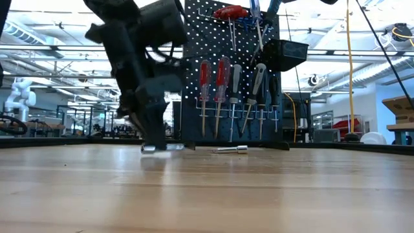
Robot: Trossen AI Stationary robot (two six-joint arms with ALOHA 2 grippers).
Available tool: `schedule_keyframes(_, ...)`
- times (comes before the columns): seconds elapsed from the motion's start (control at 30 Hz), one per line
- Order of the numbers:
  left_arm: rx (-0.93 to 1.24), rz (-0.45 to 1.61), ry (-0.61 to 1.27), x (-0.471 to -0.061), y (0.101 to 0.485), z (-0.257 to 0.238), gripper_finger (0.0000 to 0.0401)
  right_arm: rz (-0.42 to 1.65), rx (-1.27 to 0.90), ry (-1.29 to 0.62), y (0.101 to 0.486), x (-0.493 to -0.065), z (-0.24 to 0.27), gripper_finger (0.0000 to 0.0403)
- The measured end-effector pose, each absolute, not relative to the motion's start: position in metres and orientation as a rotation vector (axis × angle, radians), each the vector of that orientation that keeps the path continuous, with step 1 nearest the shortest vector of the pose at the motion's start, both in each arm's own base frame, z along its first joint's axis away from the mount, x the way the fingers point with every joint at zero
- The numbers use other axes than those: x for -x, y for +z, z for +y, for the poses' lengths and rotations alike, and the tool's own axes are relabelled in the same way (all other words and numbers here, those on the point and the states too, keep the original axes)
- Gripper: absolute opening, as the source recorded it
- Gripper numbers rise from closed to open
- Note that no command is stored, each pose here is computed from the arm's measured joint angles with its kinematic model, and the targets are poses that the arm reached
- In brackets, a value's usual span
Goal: Hang tools onto peg board
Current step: Put the silver extension bar into the black bin on the pegboard
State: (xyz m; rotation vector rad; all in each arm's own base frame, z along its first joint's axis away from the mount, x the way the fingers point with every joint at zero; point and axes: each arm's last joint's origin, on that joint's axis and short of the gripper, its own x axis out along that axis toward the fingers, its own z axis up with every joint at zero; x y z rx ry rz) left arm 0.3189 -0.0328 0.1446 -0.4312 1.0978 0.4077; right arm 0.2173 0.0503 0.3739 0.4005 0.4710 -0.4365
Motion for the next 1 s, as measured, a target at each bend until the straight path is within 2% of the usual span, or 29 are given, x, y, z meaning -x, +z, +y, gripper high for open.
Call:
schedule_keyframes(0.2, 0.470, 0.897, 0.185, -0.326, 0.188, -0.033, 0.0013, 0.423, -0.405, -0.407, 0.377, -0.226, 0.053, 0.0231)
schedule_keyframes(0.37, 0.440, 0.619, -0.068, -0.327, 0.240, -0.033, 0.0001, 0.411, -0.356, -0.292, 0.373, -0.247, 0.062, 0.0231)
schedule_keyframes(0.47, 0.397, 0.540, -0.075, -0.321, 0.258, -0.027, 0.0002, 0.399, -0.318, -0.199, 0.370, -0.263, 0.069, 0.0231)
schedule_keyframes(0.57, 0.414, 0.532, -0.014, -0.314, 0.265, -0.019, 0.0002, 0.438, -0.325, -0.191, 0.362, -0.269, 0.071, 0.0231)
schedule_keyframes(0.73, 0.448, 0.627, 0.042, -0.308, 0.257, -0.014, 0.0001, 0.731, -0.412, -0.336, 0.338, -0.238, 0.080, 0.0231)
schedule_keyframes(0.87, 0.401, 0.637, 0.013, -0.308, 0.256, -0.019, 0.0000, 0.786, -0.460, -0.474, 0.335, -0.214, 0.085, 0.0231)
schedule_keyframes(1.0, 0.371, 0.649, -0.014, -0.307, 0.255, -0.019, 0.0000, 0.976, -0.618, -0.383, 0.328, -0.205, 0.099, 0.0231)
